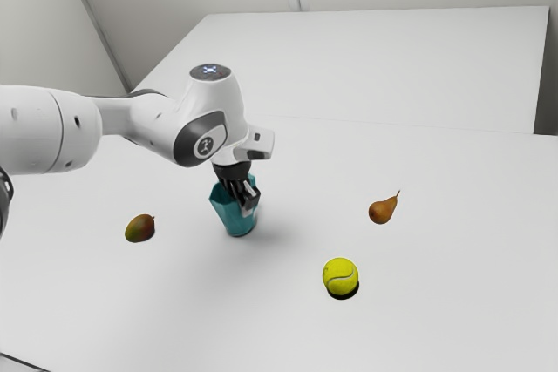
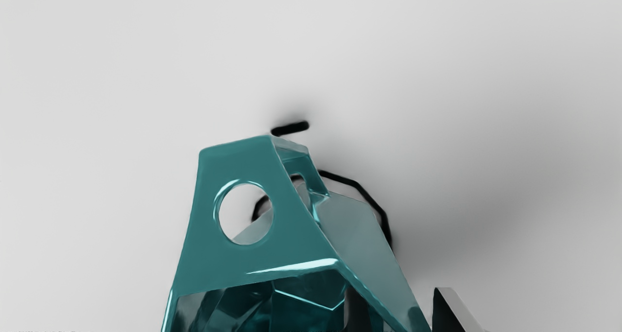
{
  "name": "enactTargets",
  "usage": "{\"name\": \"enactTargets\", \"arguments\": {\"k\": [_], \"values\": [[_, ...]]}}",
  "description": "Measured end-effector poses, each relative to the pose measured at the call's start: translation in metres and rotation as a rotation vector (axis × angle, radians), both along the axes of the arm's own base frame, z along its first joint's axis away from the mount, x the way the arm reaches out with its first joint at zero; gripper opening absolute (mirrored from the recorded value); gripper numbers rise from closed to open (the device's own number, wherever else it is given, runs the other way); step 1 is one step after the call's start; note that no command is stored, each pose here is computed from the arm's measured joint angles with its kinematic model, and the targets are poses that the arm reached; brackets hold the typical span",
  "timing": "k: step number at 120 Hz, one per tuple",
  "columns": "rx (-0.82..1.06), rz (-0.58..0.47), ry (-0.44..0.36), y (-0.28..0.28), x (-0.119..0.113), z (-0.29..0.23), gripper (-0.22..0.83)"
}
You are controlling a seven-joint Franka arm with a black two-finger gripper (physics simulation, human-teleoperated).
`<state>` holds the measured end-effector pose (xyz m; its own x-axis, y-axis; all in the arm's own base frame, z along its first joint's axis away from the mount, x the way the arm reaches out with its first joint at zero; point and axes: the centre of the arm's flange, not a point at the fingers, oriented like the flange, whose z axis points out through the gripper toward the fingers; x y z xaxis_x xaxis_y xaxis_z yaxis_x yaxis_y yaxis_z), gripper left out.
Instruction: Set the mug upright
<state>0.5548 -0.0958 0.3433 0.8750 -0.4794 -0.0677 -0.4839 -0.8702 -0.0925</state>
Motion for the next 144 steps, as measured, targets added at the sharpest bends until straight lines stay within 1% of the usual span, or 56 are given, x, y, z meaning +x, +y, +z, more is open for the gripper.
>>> {"name": "enactTargets", "arguments": {"k": [10, 21, 36, 59, 76, 88, 96, 109, 128, 136, 144], "values": [[-0.004, 0.005, -0.014, 0.0, -0.001, 0.009, 0.11], [-0.008, 0.008, -0.029, 0.001, -0.002, 0.02, 0.15], [-0.01, 0.01, -0.042, 0.0, -0.005, 0.034, 0.19], [-0.016, -0.009, -0.078, -0.015, -0.01, 0.069, 0.24], [-0.02, -0.021, -0.1, -0.029, 0.006, 0.093, 0.32], [-0.024, -0.019, -0.114, -0.034, 0.021, 0.106, 0.42], [-0.031, -0.008, -0.128, -0.032, 0.025, 0.119, 0.47], [-0.07, 0.039, -0.147, -0.018, 0.016, 0.157, 0.53], [-0.097, 0.097, -0.144, 0.007, -0.005, 0.199, 0.58], [-0.122, 0.121, -0.136, 0.012, -0.005, 0.216, 0.59], [-0.137, 0.13, -0.129, 0.016, 0.002, 0.232, 0.59]]}}
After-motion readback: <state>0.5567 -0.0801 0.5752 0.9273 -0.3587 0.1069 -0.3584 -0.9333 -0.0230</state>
